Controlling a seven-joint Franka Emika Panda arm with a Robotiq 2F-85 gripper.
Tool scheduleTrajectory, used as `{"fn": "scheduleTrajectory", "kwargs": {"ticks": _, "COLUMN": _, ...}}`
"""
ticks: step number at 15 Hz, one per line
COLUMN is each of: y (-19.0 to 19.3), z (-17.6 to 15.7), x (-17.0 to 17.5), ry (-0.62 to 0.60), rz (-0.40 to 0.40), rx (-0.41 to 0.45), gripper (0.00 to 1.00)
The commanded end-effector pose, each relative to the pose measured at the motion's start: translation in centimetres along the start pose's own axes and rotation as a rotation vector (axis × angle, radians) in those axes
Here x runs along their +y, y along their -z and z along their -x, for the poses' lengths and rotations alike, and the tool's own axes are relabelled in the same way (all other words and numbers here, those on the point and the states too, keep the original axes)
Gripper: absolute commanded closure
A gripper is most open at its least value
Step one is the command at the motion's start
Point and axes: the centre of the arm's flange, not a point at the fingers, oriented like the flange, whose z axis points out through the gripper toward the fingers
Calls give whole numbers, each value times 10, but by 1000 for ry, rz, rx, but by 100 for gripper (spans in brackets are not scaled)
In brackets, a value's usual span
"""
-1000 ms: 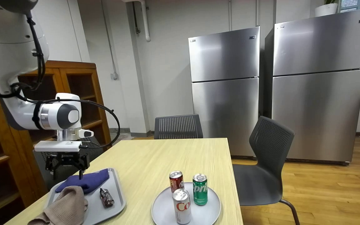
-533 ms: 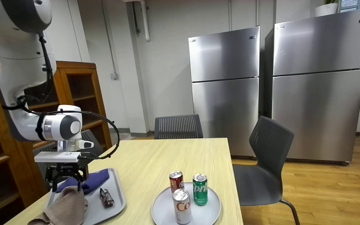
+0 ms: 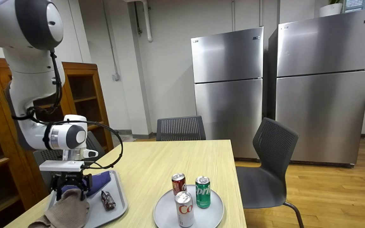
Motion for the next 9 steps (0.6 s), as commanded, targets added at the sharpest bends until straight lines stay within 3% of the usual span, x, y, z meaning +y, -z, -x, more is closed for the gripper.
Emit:
{"fn": "scheduleTrajectory", "kwargs": {"ticks": 1, "y": -5, "z": -18, "x": -4, "ry": -36, "rz": 11, "rx": 4, "gripper": 0}}
{"fn": "scheduleTrajectory", "kwargs": {"ticks": 9, "y": -16, "z": -31, "x": -5, "ry": -59, "rz": -1, "rx": -6, "gripper": 0}}
